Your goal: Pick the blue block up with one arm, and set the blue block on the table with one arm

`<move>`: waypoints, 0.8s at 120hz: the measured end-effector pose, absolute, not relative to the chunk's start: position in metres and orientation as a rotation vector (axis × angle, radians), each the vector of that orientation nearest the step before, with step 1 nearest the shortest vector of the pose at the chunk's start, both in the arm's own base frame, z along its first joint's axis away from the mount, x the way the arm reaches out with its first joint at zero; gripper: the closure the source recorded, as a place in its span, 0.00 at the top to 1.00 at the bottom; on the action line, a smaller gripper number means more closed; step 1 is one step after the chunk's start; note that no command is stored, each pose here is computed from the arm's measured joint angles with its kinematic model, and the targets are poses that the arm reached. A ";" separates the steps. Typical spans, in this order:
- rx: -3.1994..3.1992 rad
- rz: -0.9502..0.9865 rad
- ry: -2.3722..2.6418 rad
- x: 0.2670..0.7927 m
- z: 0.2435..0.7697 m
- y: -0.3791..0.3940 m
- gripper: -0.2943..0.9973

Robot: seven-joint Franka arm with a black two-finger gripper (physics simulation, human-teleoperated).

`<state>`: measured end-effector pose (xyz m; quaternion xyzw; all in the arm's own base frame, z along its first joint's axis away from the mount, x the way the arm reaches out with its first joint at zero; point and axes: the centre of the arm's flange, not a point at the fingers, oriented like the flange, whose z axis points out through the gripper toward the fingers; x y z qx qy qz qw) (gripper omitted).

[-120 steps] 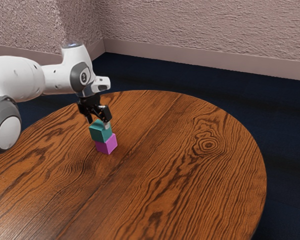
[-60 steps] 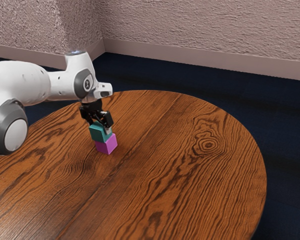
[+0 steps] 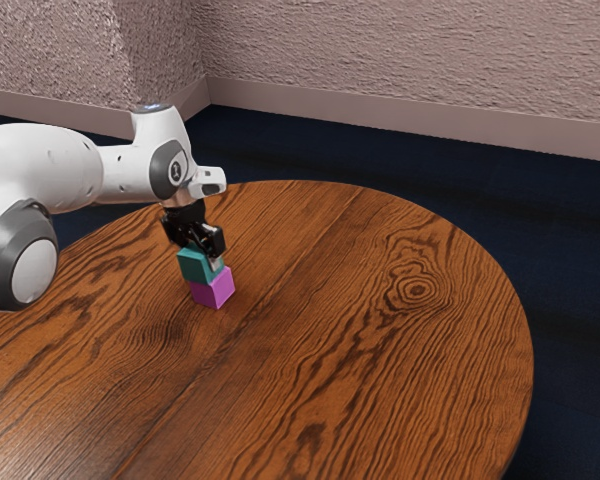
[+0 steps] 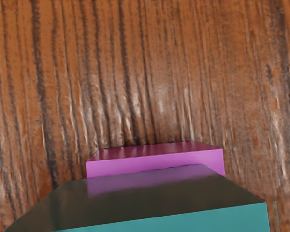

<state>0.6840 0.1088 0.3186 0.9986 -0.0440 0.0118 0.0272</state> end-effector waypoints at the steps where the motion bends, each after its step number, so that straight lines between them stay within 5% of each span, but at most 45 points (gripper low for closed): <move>1: 3.084 0.037 -0.135 0.684 0.319 0.109 0.58; 33: 3.094 0.102 -0.144 0.692 0.344 0.104 0.51; 46: 3.072 0.186 -0.315 0.723 0.361 0.030 0.50; 67: 3.022 0.174 -0.492 0.759 0.303 -0.067 0.49; 96: 2.989 0.143 -0.462 0.765 0.265 -0.086 0.46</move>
